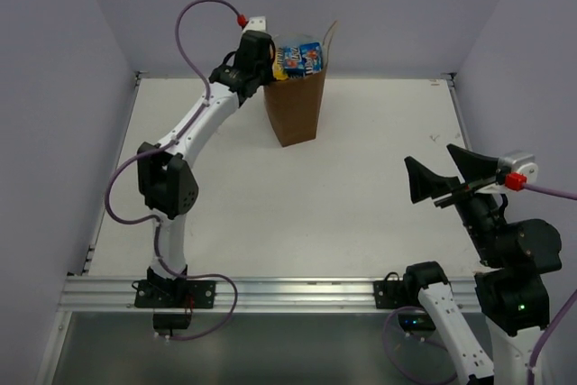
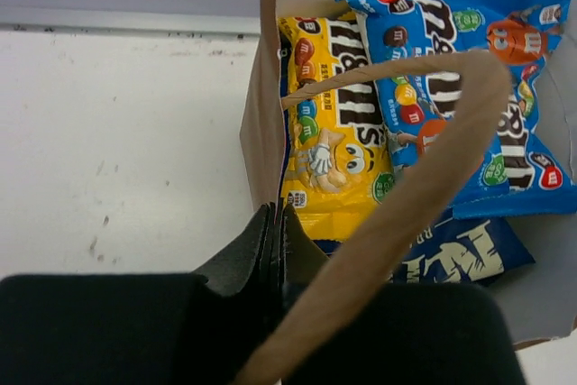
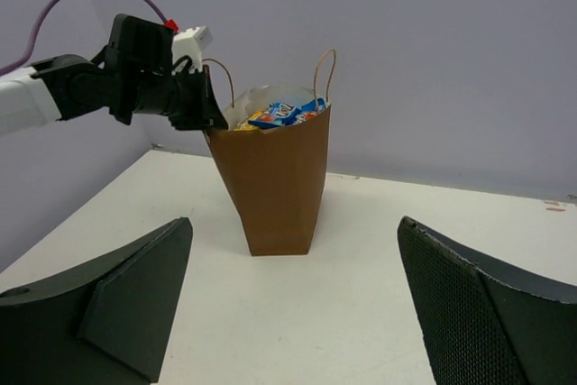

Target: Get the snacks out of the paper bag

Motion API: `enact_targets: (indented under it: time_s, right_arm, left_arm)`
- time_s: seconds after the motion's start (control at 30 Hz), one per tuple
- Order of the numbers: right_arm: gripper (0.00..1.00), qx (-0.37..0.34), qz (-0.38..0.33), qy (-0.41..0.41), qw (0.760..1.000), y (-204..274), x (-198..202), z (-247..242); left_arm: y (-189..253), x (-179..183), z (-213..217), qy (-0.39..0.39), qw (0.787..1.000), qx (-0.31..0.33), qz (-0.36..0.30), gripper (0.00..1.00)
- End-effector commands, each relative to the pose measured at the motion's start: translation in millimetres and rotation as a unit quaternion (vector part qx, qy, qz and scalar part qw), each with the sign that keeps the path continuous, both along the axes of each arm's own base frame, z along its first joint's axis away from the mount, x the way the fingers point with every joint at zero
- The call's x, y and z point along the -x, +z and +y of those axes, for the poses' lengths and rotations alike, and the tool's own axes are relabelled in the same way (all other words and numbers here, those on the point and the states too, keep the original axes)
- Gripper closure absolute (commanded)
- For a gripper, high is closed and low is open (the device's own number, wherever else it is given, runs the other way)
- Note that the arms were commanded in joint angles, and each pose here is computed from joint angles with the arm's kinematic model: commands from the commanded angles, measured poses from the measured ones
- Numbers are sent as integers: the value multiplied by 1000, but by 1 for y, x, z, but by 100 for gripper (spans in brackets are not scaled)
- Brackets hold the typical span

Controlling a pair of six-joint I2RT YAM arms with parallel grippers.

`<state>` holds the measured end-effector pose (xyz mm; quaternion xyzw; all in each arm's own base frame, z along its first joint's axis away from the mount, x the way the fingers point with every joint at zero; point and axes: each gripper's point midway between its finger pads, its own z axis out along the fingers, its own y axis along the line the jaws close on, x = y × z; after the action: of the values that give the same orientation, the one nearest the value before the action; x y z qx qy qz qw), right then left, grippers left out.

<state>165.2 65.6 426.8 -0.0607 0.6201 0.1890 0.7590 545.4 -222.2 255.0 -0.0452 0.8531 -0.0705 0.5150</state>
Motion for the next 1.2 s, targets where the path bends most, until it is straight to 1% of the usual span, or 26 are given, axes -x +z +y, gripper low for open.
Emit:
enact_targets:
  time_s: [0.0,0.13,0.2,0.23,0.27,0.3,0.33,0.37,0.43,0.5,0.53,0.57,0.6,0.63,0.67,0.7,0.73,0.77,0.8,0.9,0.93,1.0,1.07,1.1,1.13,1.17]
  right_arm:
    - [1,9,8,28,1000,2,-4,11]
    - [1,18,26,54,998,-2,-8,20]
    - [1,21,34,59,997,-4,-12,23]
    - [1,24,36,70,997,-4,-12,27]
    - [1,26,36,77,996,-4,-12,29]
    - [1,26,38,84,995,-4,-13,32]
    - [1,28,46,91,994,-5,-17,35]
    - [1,28,54,99,993,-7,-19,38]
    - [1,26,72,109,991,-10,-28,43]
    - [1,24,82,125,988,-11,-31,49]
    - [1,26,86,138,986,-11,-32,55]
    - [1,26,103,146,984,-17,-40,61]
    - [1,26,106,139,984,-15,-46,62]
    - [1,31,109,161,980,-16,-44,75]
    - [1,40,124,165,978,-22,-53,85]
    - [1,51,120,143,981,-18,-61,86]
    - [1,63,123,177,974,-19,-54,109]
    - [1,80,148,187,968,-31,-63,126]
    - [1,87,141,216,962,-21,-56,145]
    - [1,111,151,226,956,-22,-69,185]
    - [1,121,149,232,954,-21,-66,201]
    - [1,134,153,245,948,-18,-69,231]
    - [1,121,161,236,951,-7,-76,243]
    - [1,138,180,239,944,-23,-84,259]
    - [1,144,184,242,942,-26,-86,265]
    - [1,148,187,244,940,-23,-88,269]
  left_arm:
    - [67,49,14,-46,998,4,-32,100]
    - [62,93,24,-97,995,-19,-14,100]
    - [59,122,29,-140,990,-35,-8,100]
    - [71,138,34,-152,988,-36,-20,100]
    - [66,147,38,-166,985,-50,-16,100]
    - [47,160,40,-180,982,-59,5,100]
    - [42,170,46,-185,980,-67,11,100]
    - [50,184,54,-190,979,-76,-1,100]
    - [33,204,62,-206,974,-92,19,100]
    - [44,224,68,-226,969,-97,-5,100]
    - [33,231,71,-233,967,-104,2,100]
    - [46,237,75,-238,965,-109,-30,100]
    - [48,238,79,-237,963,-120,-45,100]
    - [53,236,80,-235,962,-123,-66,100]
    - [51,239,84,-239,958,-139,-77,100]
    - [53,237,87,-234,957,-148,-87,100]
    - [55,234,87,-230,956,-154,-99,100]
    - [58,232,88,-235,951,-170,-110,100]
    - [58,229,89,-235,948,-179,-118,100]
    - [64,218,90,-229,940,-203,-153,100]
    - [75,212,89,-222,936,-205,-179,100]
    - [78,205,90,-222,926,-232,-200,100]
    - [96,197,90,-210,918,-243,-233,100]
    - [103,194,89,-209,914,-247,-245,100]
    - [119,192,89,-202,910,-246,-267,100]
    - [123,188,87,-201,908,-250,-270,100]
